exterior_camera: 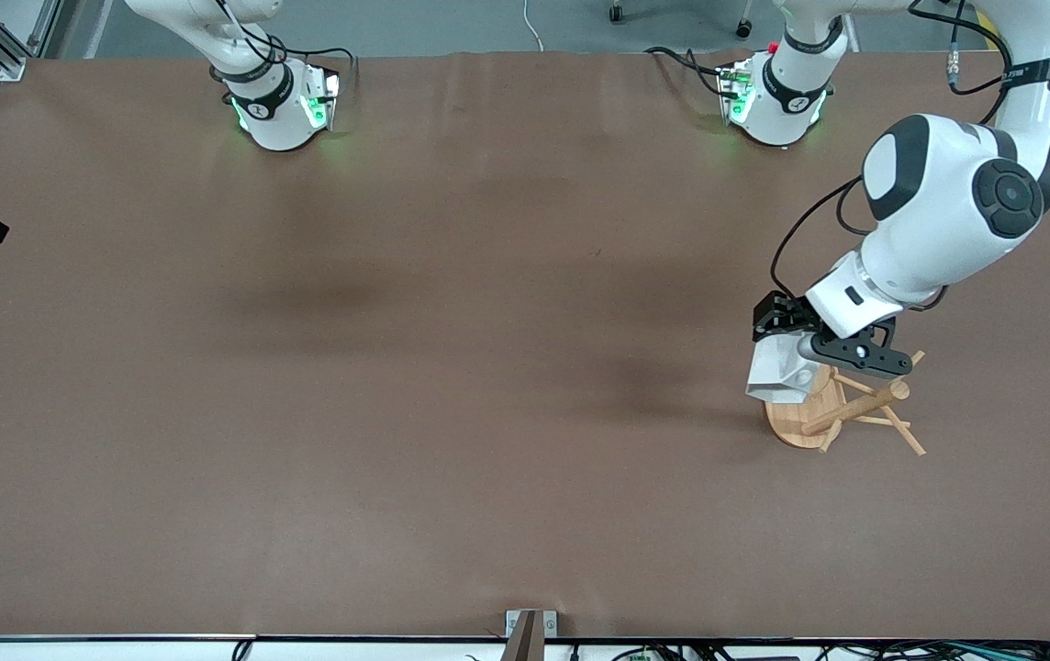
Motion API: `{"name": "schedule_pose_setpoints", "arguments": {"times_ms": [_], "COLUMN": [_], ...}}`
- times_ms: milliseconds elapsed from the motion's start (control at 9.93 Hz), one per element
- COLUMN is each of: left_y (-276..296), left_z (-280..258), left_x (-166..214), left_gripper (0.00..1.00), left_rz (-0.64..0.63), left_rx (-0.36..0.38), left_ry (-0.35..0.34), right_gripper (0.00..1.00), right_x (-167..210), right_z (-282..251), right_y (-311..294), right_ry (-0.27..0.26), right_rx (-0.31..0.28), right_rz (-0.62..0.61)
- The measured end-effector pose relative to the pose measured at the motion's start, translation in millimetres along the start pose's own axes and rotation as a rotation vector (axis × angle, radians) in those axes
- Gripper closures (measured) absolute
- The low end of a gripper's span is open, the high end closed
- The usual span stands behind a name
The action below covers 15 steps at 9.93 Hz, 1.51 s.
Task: Hang cup on rack
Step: 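Carry the cup with the left gripper over the wooden rack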
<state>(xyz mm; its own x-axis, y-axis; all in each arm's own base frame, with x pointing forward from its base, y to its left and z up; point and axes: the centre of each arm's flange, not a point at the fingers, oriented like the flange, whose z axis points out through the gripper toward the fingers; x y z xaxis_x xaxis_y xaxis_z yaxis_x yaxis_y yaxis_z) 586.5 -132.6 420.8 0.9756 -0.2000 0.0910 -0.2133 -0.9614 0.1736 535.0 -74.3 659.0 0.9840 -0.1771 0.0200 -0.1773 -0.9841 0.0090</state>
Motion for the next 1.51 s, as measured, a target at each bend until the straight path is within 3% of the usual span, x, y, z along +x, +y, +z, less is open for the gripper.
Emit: {"name": "schedule_pose_setpoints", "arguments": {"times_ms": [1510], "left_y": [-56.5], "left_z": [27.0], "left_x": [3.4], "left_gripper": [0.26], "left_rz": [-0.102], "left_rx": [-0.013], "left_ry": [0.007], "right_gripper": [0.0], "right_x": [-0.3], "right_z": [-0.4], "right_y": [-0.5], "right_ry": [-0.002], "right_rx": [0.0], "right_rz": [-0.001]}}
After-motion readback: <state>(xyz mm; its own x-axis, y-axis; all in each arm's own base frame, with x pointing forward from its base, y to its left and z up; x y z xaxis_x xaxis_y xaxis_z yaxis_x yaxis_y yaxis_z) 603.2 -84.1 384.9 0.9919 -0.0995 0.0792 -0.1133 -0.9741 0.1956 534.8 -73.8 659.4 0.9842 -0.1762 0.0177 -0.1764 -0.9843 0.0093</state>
